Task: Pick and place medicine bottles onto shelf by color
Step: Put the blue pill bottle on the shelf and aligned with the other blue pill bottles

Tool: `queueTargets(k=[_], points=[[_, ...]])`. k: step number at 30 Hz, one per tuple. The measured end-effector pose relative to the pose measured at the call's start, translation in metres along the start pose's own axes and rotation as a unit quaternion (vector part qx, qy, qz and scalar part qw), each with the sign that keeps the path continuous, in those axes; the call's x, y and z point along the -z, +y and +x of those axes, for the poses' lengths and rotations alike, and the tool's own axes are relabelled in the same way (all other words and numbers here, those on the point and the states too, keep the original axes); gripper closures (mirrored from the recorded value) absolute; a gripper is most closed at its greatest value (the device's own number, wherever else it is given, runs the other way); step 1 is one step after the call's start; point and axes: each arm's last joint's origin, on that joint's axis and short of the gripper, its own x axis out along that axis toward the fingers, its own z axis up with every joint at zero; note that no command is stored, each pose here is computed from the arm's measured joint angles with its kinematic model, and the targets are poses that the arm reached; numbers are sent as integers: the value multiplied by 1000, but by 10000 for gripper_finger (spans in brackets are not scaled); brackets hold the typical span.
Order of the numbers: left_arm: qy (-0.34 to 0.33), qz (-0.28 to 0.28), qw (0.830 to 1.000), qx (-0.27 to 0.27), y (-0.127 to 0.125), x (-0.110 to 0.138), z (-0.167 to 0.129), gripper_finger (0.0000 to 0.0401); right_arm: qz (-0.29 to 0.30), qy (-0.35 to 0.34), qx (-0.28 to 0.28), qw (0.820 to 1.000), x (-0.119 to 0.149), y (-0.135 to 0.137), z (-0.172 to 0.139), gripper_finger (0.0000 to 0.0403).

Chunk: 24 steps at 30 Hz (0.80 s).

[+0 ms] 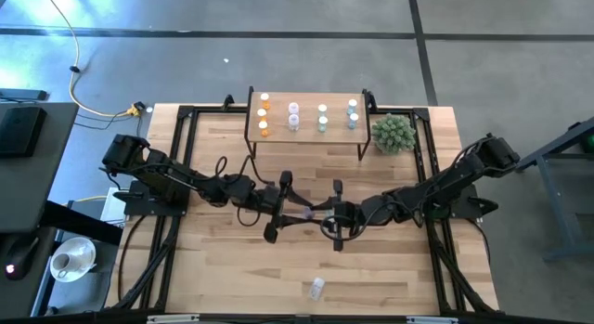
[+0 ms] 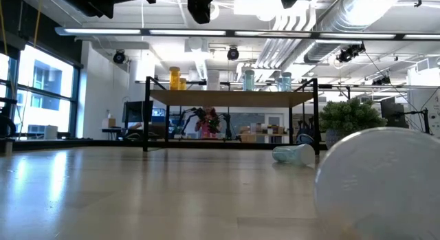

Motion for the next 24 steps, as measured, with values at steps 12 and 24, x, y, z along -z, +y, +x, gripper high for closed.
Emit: queueTargets(k=[12, 24], points=[[20, -10, 1000, -1, -1, -11, -9, 189, -5, 10, 1, 1000, 1, 0, -1, 304], [35, -39, 999, -2, -1, -25, -20, 189, -32, 43, 29, 998, 7, -2, -3, 304]])
